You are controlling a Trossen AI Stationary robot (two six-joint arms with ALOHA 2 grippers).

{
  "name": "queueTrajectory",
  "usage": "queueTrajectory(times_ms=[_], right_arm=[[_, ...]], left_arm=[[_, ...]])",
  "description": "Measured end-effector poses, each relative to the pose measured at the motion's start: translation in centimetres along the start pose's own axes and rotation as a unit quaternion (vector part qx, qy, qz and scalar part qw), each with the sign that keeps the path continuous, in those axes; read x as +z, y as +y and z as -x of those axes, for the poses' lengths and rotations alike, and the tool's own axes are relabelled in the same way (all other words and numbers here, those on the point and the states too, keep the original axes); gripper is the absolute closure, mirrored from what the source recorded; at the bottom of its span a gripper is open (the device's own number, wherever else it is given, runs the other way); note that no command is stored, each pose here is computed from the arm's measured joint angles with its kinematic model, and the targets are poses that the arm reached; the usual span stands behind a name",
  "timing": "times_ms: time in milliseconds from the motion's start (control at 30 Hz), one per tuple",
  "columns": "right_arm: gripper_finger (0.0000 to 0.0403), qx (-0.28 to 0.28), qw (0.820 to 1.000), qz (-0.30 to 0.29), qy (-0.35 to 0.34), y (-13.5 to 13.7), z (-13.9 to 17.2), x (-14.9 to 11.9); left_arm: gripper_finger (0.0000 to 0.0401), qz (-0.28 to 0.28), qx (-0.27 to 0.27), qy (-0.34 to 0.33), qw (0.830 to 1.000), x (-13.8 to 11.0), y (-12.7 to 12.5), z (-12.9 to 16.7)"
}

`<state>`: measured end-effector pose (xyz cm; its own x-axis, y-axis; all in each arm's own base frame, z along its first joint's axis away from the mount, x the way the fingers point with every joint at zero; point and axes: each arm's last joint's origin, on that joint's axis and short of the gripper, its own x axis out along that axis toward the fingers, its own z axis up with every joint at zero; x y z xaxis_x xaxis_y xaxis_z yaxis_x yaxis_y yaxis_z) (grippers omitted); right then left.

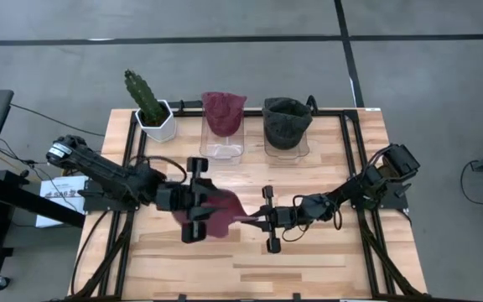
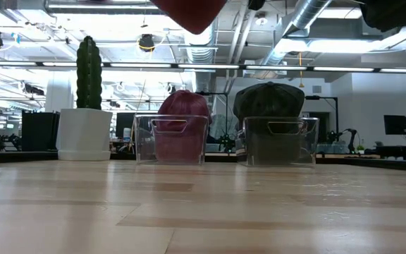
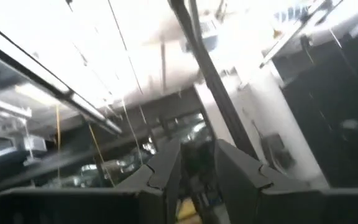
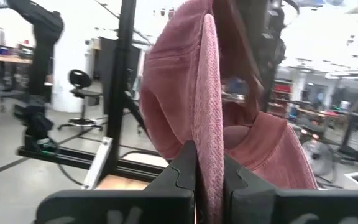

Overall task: Pick & Place hat
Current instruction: Put the red cap into the transparent bin

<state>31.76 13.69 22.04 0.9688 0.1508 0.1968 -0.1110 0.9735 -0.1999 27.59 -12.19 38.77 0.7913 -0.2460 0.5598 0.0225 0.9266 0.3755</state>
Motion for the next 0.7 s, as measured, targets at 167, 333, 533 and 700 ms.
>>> queueTrajectory(times_ms=[167, 333, 533, 700], right_arm=[[0.0399, -0.026, 1.0, 0.001, 0.011, 0.0, 0.0, -0.1], [0.0399, -0.037, 0.999, 0.013, 0.014, 0.5, 0.2, 0.1], [0.0399, -0.028, 0.999, 0.027, -0.005, 1.4, 0.5, 0.7], [0.0399, -0.041, 0.999, 0.03, -0.005, 1.5, 0.6, 0.9]], left_arm=[[0.0304, -0.053, 0.048, -0.005, 0.997, 1.3, 1.6, -1.1], [0.0304, -0.065, 0.083, 0.093, 0.99, 2.5, 1.9, -0.3], [0.0304, -0.099, 0.087, 0.253, 0.958, 0.8, -0.5, 1.6], [0.0304, -0.117, 0.087, 0.284, 0.948, 0.6, -2.4, 2.8]])
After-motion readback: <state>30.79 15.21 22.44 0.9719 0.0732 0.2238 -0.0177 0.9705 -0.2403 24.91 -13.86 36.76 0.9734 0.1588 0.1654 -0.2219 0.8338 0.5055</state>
